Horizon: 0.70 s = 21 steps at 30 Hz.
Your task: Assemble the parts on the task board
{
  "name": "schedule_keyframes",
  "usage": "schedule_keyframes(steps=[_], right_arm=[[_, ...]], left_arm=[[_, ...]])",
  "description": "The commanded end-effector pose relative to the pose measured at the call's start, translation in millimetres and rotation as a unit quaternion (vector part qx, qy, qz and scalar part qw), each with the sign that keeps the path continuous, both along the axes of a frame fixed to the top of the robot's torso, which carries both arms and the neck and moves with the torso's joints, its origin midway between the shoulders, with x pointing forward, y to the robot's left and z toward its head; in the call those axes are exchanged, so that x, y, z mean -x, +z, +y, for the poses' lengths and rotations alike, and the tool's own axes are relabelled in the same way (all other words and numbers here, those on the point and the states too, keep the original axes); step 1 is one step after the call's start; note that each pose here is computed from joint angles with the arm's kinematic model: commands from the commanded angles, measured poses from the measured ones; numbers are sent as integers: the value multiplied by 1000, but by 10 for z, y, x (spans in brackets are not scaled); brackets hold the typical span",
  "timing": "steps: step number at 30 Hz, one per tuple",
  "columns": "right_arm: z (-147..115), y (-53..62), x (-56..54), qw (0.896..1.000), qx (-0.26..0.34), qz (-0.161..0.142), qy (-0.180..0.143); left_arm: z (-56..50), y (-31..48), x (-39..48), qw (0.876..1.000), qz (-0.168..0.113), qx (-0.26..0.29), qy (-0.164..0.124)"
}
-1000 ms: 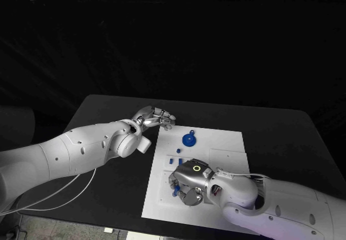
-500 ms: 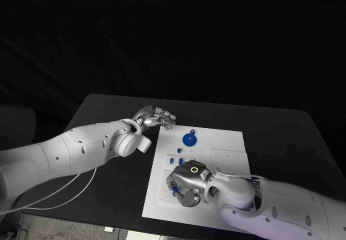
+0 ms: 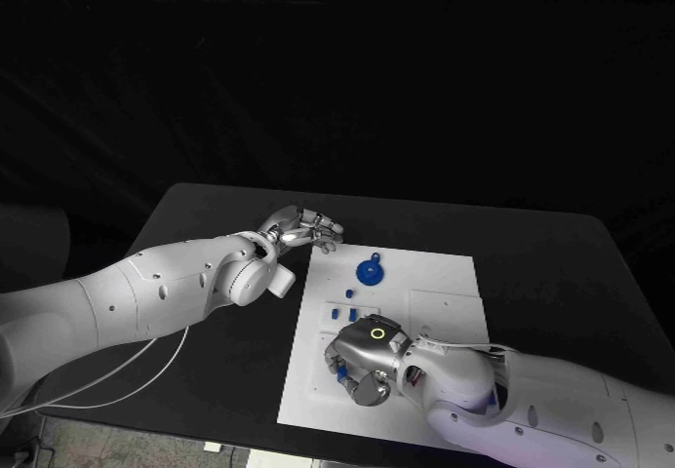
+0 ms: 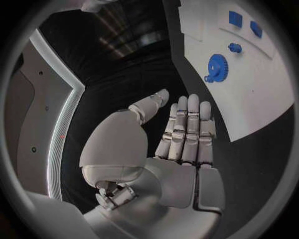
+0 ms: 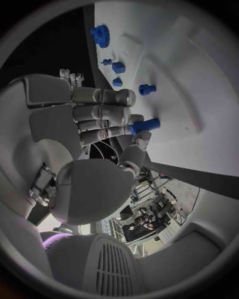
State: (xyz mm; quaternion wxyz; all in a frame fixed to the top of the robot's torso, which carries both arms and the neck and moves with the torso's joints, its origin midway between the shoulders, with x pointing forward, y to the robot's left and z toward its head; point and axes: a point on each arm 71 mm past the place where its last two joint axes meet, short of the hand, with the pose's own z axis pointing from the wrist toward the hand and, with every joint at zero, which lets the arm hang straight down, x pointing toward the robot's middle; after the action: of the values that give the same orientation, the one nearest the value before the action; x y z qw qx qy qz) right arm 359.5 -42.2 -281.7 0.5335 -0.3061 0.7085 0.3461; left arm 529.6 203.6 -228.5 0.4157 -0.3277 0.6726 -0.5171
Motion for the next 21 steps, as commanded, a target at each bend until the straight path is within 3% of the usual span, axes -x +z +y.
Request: schedule_keyframes(steps=[1,9,21], right_arm=[[16,-56,33,1000,18,11,10],[-21,-100,24,999,7,34,4],[-69,-61,1,999,-24,26,-7]], left_arm=[[-21,8,6,1000,1,6,-7],[-13,7,5,1000,1,6,-6],[-7,5,5,1000,2,5,-7]])
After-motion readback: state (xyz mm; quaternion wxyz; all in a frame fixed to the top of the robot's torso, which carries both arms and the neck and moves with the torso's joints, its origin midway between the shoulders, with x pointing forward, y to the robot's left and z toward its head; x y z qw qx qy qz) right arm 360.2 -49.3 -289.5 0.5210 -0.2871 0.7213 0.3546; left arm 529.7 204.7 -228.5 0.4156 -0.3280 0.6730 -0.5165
